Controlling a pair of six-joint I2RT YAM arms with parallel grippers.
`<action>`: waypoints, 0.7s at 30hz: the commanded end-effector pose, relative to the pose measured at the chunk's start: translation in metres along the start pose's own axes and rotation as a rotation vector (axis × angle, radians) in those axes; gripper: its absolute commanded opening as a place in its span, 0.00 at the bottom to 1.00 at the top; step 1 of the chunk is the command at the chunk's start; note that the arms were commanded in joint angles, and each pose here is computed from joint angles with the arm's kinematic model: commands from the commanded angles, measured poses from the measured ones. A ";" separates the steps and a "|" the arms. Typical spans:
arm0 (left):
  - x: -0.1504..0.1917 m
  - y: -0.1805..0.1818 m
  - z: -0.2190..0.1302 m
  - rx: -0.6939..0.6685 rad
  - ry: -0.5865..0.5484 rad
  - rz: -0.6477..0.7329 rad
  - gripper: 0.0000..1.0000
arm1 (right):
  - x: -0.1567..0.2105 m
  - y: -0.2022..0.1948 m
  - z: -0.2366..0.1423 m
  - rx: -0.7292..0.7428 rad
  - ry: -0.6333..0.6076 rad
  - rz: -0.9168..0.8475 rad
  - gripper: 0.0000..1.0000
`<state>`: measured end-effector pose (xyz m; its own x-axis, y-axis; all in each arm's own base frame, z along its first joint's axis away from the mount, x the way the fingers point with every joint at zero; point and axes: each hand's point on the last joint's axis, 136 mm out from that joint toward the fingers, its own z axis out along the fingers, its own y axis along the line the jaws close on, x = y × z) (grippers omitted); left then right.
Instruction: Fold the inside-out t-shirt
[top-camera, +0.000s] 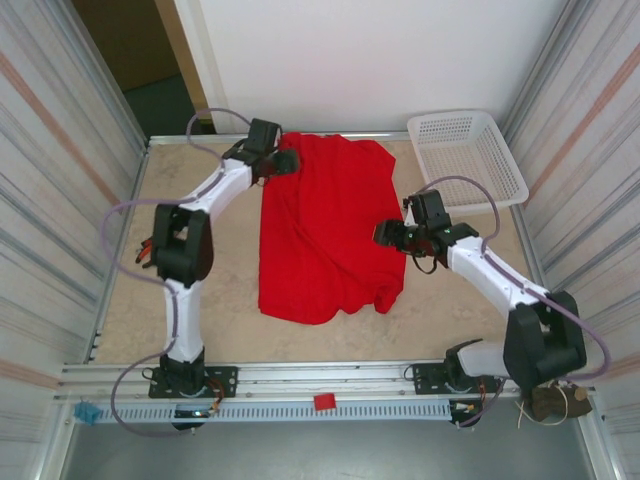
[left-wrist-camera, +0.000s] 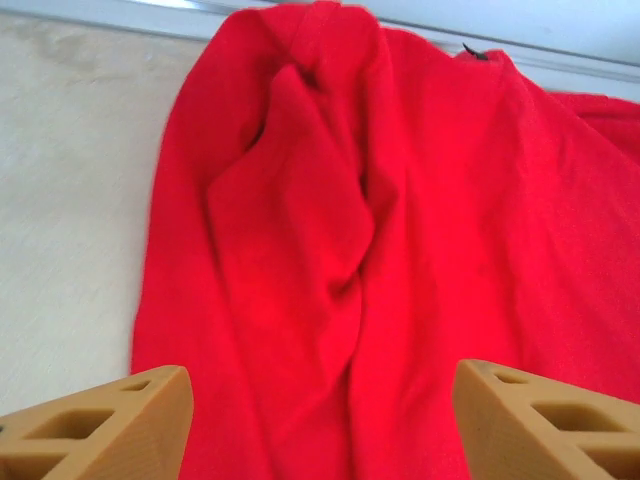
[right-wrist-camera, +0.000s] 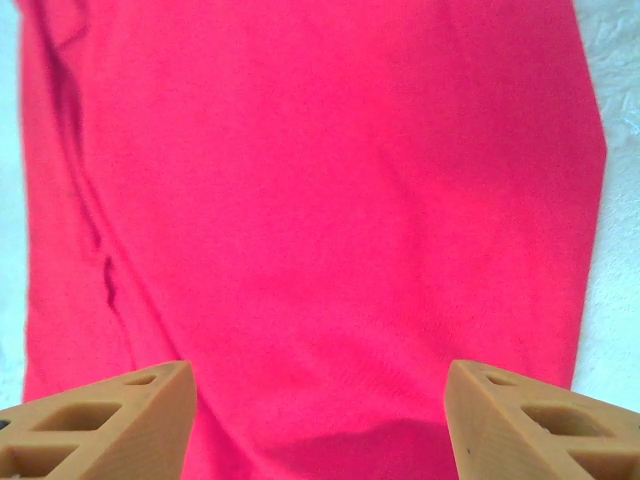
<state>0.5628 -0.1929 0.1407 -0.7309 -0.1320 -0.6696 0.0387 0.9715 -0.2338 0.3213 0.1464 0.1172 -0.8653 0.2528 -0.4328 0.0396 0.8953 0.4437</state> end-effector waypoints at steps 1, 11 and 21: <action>0.017 -0.005 0.031 -0.014 0.100 0.065 0.69 | -0.002 -0.004 0.014 0.016 0.032 0.003 0.65; 0.026 0.003 0.076 -0.105 0.098 0.062 0.54 | 0.018 -0.014 0.043 0.000 0.095 0.083 0.66; -0.007 -0.001 0.063 -0.076 0.045 0.048 0.00 | 0.030 -0.020 0.061 0.013 0.137 0.125 0.66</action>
<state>0.6057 -0.2138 0.0611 -0.7938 -0.0621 -0.6050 0.0246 0.9907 -0.1339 0.3252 0.1554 0.0526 -0.9135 0.2888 -0.2864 0.1324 0.8770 0.4619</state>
